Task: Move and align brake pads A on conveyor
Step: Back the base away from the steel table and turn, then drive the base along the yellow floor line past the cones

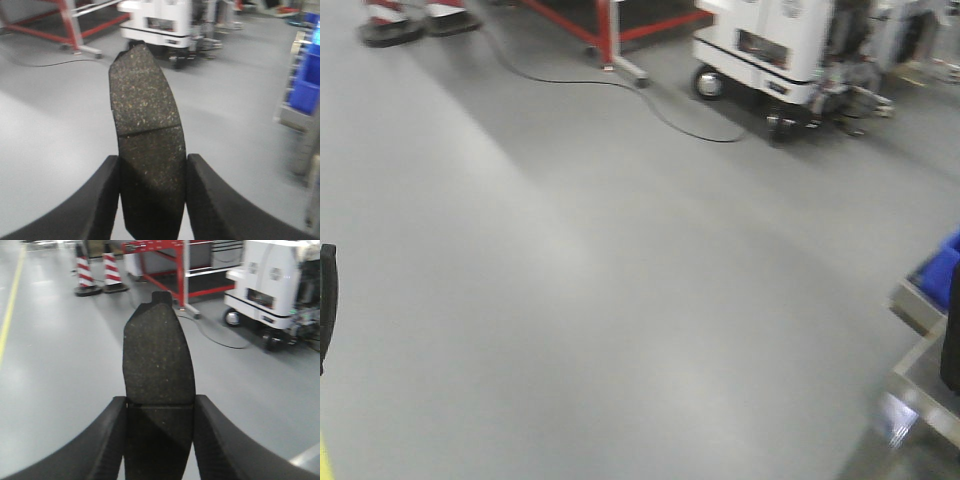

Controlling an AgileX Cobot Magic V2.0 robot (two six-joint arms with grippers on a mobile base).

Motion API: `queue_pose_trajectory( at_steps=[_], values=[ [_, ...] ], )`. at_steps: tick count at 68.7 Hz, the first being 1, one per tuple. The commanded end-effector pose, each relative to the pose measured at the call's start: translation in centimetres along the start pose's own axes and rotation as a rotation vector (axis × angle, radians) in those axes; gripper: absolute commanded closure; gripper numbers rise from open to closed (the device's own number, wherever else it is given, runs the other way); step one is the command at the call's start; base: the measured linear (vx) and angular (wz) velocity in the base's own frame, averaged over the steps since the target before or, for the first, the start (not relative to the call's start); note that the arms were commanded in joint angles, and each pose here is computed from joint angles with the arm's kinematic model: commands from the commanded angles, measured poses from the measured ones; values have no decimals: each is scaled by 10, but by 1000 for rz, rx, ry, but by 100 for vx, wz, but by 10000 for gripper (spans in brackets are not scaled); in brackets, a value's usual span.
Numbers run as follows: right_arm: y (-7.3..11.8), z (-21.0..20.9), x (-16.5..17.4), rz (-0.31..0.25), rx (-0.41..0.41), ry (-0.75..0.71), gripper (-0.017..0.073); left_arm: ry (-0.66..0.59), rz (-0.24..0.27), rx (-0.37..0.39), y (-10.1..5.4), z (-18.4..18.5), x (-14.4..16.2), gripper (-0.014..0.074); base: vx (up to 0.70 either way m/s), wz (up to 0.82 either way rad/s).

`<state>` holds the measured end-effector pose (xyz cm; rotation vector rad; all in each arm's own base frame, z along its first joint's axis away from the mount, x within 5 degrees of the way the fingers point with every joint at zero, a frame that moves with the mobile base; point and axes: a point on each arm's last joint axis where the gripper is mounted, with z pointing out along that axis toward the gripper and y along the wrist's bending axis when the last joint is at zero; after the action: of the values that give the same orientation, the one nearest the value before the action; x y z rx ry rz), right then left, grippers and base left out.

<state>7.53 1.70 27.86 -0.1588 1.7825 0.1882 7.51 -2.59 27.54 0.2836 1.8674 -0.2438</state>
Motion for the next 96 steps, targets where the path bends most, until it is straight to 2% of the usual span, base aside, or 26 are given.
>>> queue_pose_trajectory(
  at_steps=[1, 56, 96],
  values=[
    [0, -3, -18, -9, 3, -122, 564, -125, -9, 4, 0, -4, -19, 533, 7, 79],
    [0, -3, -18, -9, 3, -120, 564, -126, -9, 4, 0, -4, -19, 533, 19, 68],
    [0, -3, -18, -9, 3, -118, 564, -126, -9, 4, 0, -4, -19, 533, 42, 26]
  ],
)
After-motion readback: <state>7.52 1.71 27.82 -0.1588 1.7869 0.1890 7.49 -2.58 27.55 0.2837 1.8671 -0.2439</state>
